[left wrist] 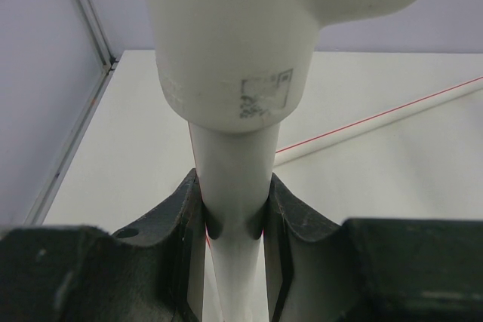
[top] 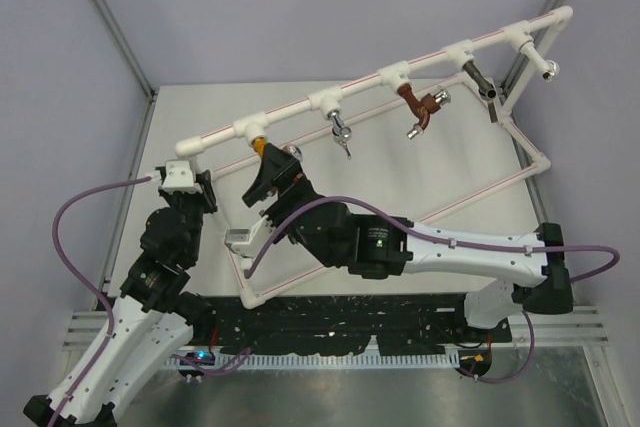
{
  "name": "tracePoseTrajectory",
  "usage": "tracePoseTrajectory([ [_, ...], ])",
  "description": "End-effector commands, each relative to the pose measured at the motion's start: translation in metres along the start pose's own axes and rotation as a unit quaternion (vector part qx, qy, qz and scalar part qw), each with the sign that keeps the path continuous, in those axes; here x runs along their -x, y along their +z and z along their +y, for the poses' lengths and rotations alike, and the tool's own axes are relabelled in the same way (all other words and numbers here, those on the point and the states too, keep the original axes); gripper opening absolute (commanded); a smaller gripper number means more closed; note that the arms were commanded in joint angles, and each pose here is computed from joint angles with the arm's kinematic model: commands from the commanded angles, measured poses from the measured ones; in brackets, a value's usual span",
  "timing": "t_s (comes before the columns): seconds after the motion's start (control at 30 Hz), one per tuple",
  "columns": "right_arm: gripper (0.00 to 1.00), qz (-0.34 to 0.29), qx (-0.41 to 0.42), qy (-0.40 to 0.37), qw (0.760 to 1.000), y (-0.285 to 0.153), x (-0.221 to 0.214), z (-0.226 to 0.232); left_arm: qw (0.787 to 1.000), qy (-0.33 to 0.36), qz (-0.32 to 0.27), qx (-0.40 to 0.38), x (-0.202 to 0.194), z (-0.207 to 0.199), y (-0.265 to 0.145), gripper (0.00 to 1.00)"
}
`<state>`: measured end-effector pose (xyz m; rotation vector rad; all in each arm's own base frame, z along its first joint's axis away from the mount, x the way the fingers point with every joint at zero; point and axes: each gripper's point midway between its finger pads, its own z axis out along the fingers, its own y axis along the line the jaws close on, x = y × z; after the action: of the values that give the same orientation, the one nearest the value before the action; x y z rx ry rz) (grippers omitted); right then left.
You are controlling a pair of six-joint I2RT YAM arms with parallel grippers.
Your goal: Install the water faucets
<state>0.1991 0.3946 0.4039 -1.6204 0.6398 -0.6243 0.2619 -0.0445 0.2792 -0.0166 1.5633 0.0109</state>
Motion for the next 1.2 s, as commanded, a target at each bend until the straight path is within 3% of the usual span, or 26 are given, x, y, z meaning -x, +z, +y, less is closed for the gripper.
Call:
tracePoseTrajectory([
  [0.0,1.00,0.052,-0.020,-0.076,0.996,0.011,-0.007,-0.009,0.994,-0.023,-0.022,-0.105,0.017,-0.042,-0.003,0.00],
  [0.27,0.70,0.081,-0.042,-0.059,0.994,0.029,-0.015,-0.003,0.994,-0.024,-0.023,-0.104,0.017,-0.041,-0.003,0.00],
  [0.43,0.31,0.096,-0.063,0.018,0.993,0.035,-0.015,0.002,0.994,-0.023,-0.023,-0.105,0.017,-0.042,-0.003,0.00],
  [0.47,0.29,0.094,-0.066,0.032,0.993,0.037,-0.014,0.004,0.994,-0.024,-0.025,-0.105,0.018,-0.042,-0.003,0.00],
  [0.6,0.20,0.060,-0.097,0.186,0.976,0.040,-0.001,-0.004,0.994,-0.023,-0.023,-0.105,0.018,-0.042,-0.003,0.00],
  [0.67,0.09,0.028,-0.117,0.316,0.941,0.038,0.009,-0.015,0.994,-0.024,-0.023,-0.105,0.017,-0.042,-0.003,0.00],
  [0.73,0.08,-0.020,-0.131,0.444,0.886,0.033,0.020,-0.028,0.994,-0.024,-0.022,-0.108,0.017,-0.043,-0.003,0.00],
  [0.77,0.08,-0.056,-0.127,0.522,0.841,0.034,0.032,-0.030,0.994,-0.024,-0.022,-0.109,0.017,-0.044,-0.003,0.00],
  [0.87,0.08,-0.124,-0.150,0.660,0.726,0.024,0.033,-0.053,0.993,-0.025,-0.020,-0.111,0.016,-0.044,-0.003,0.00],
  [0.9,0.08,-0.145,-0.139,0.720,0.664,0.023,0.038,-0.053,0.993,-0.026,-0.021,-0.110,0.017,-0.044,-0.003,0.00],
  [0.93,0.08,-0.164,-0.147,0.749,0.625,0.019,0.030,-0.063,0.993,-0.027,-0.022,-0.112,0.017,-0.045,-0.003,0.00],
  [1.03,0.08,-0.237,-0.105,0.874,0.410,0.013,0.029,-0.066,0.993,-0.027,-0.023,-0.111,0.017,-0.044,-0.003,0.00],
  [1.07,0.08,-0.275,-0.110,0.904,0.309,0.006,0.016,-0.084,0.993,-0.028,-0.024,-0.111,0.018,-0.044,-0.004,0.00],
  [1.1,0.08,-0.278,-0.108,0.915,0.270,0.007,0.012,-0.072,0.993,-0.028,-0.024,-0.111,0.018,-0.044,-0.004,0.00],
  [1.13,0.08,-0.304,-0.128,0.923,0.197,0.000,-0.001,-0.084,0.993,-0.027,-0.024,-0.111,0.017,-0.044,-0.004,0.00],
  [1.17,0.08,-0.308,-0.131,0.927,0.170,0.000,-0.003,-0.077,0.993,-0.028,-0.023,-0.112,0.017,-0.045,-0.003,0.00],
])
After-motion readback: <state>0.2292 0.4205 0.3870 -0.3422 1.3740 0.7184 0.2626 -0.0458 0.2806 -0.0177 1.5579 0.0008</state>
